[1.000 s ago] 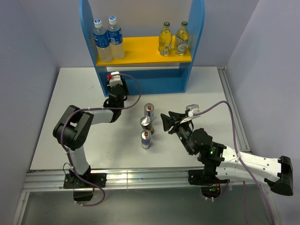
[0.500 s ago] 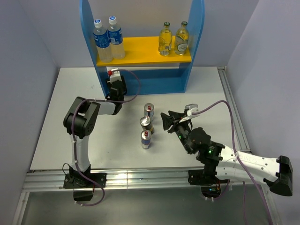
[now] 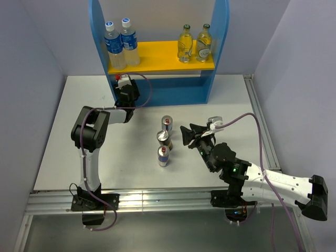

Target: Place and organize the beverage onto the shelf

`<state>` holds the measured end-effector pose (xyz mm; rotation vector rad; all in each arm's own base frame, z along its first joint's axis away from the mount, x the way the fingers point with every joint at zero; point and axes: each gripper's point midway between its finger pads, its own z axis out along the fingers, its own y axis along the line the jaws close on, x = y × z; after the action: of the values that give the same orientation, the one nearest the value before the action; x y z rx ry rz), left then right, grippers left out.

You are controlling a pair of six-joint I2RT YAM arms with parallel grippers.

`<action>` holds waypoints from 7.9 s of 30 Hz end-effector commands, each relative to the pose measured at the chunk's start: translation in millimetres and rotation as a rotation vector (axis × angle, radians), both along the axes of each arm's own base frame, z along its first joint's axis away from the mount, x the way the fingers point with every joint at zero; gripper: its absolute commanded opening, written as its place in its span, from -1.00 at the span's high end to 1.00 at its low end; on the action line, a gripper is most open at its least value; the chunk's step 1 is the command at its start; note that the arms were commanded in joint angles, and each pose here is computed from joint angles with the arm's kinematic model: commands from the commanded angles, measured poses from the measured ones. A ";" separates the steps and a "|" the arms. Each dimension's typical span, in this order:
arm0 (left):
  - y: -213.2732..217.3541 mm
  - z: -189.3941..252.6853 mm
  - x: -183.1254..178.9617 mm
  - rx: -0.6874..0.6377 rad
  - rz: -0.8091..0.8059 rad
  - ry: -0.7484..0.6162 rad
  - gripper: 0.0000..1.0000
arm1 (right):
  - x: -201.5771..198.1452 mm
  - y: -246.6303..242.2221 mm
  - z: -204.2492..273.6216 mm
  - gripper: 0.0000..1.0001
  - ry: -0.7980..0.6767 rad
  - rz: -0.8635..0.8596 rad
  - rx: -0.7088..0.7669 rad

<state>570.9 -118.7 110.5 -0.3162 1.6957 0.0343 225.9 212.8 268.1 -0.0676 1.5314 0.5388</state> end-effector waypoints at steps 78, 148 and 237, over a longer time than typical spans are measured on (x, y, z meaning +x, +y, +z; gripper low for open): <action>-199.4 47.8 -299.3 -0.033 -0.519 0.439 -0.99 | 1.5 -16.4 2.7 -0.08 -0.004 -0.054 0.043; -69.2 137.0 -32.3 -0.112 -0.069 -0.041 0.99 | 5.9 -4.0 -10.9 -0.04 0.012 -0.041 0.008; -56.9 170.4 -179.4 -0.167 -0.136 -0.030 -0.99 | 42.1 60.2 -65.1 -1.00 0.259 0.024 -0.157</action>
<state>415.0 -180.5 265.8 -0.2892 1.7070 -0.1318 258.0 266.3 194.4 -0.2031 1.8069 0.4141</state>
